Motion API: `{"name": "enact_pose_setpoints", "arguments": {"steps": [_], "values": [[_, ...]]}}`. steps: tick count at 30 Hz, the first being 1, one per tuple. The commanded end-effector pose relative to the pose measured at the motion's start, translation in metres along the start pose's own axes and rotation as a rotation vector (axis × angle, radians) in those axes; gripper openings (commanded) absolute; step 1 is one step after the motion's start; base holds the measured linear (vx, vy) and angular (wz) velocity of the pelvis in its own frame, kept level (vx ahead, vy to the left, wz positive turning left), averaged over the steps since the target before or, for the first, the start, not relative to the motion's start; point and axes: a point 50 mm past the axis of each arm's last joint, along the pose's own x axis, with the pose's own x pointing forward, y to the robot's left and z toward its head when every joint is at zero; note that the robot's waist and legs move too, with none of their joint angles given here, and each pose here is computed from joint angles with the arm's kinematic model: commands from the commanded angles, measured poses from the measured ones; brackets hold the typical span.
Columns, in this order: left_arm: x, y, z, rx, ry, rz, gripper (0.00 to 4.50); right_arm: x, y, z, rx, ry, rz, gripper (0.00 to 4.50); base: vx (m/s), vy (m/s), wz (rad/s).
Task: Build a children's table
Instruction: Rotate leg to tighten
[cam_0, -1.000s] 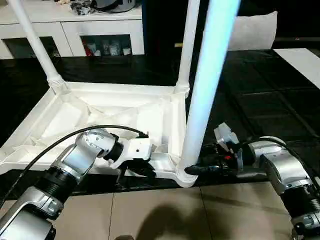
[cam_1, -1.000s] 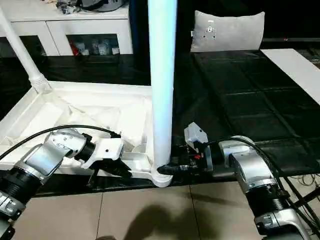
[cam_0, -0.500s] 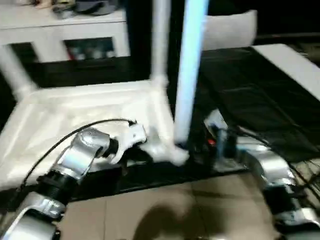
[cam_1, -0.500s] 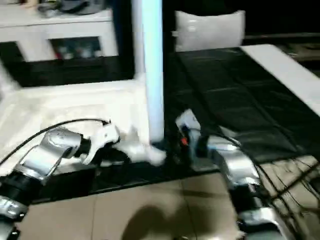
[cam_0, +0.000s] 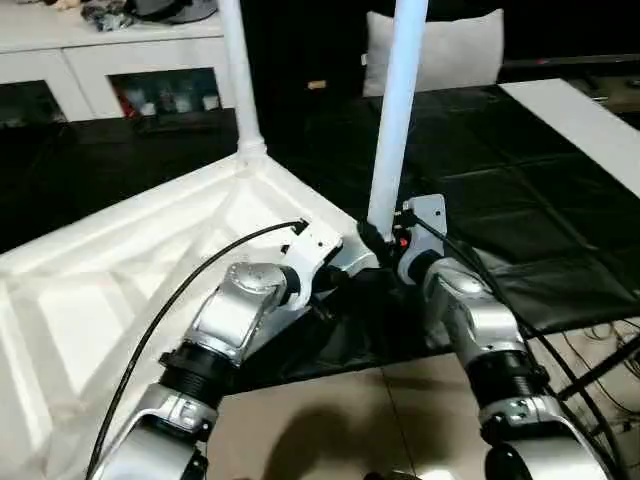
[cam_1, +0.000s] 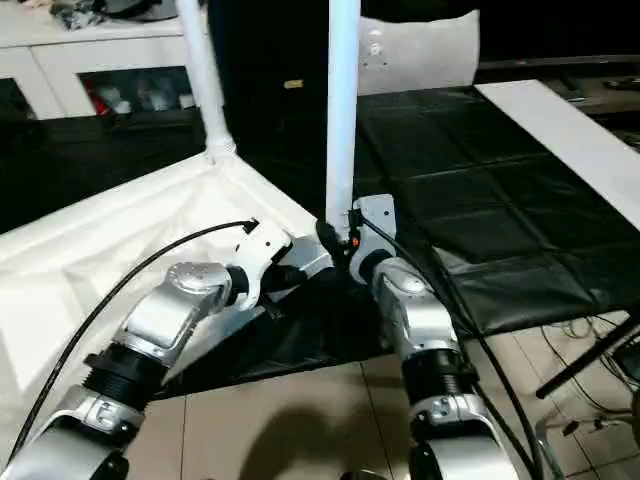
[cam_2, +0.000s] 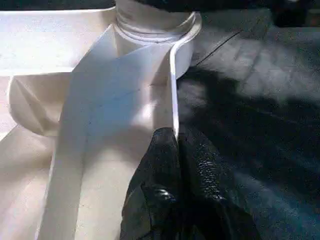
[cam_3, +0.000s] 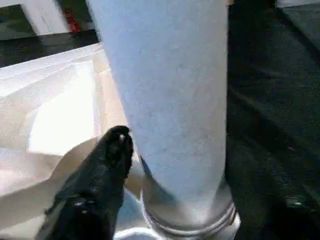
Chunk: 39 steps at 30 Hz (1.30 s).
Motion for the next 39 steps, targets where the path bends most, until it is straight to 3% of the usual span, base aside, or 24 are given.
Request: {"name": "enact_pose_setpoints", "arguments": {"steps": [1, 4, 10, 15, 19, 27, 39], "values": [[-0.002, 0.0, 0.018, 0.072, -0.053, -0.028, 0.0, -0.003, 0.007, -0.003, -0.02, 0.009, 0.085, 3.34, 0.0, 0.0, 0.0], [-0.006, 0.005, 0.011, 0.088, -0.026, -0.022, 0.0, -0.015, -0.001, -0.002, -0.073, -0.005, 0.169, 3.54, 0.0, 0.0, 0.0], [-0.021, 0.012, -0.008, 0.162, 0.044, -0.138, 0.0, -0.051, -0.033, 0.008, -0.185, 0.022, 0.292, 4.1, 0.0, 0.0, 0.0], [-0.029, 0.014, -0.018, 0.216, 0.093, -0.227, 0.0, -0.066, -0.041, 0.012, -0.25, 0.079, 0.398, 4.37, 0.0, 0.0, 0.0], [-0.042, 0.013, -0.026, 0.349, 0.145, -0.407, 0.0, -0.081, -0.041, 0.017, -0.297, 0.139, 0.606, 4.37, 0.0, 0.0, 0.0], [-0.053, 0.007, -0.03, 0.473, 0.206, -0.601, 0.0, -0.085, -0.03, 0.014, -0.338, 0.216, 0.815, 3.58, 0.0, 0.0, 0.0], [-0.054, -0.006, -0.022, 0.546, 0.186, -0.755, 0.0, -0.085, -0.013, 0.008, -0.275, 0.263, 1.024, 2.69, 0.0, 0.0, 0.0]]}}
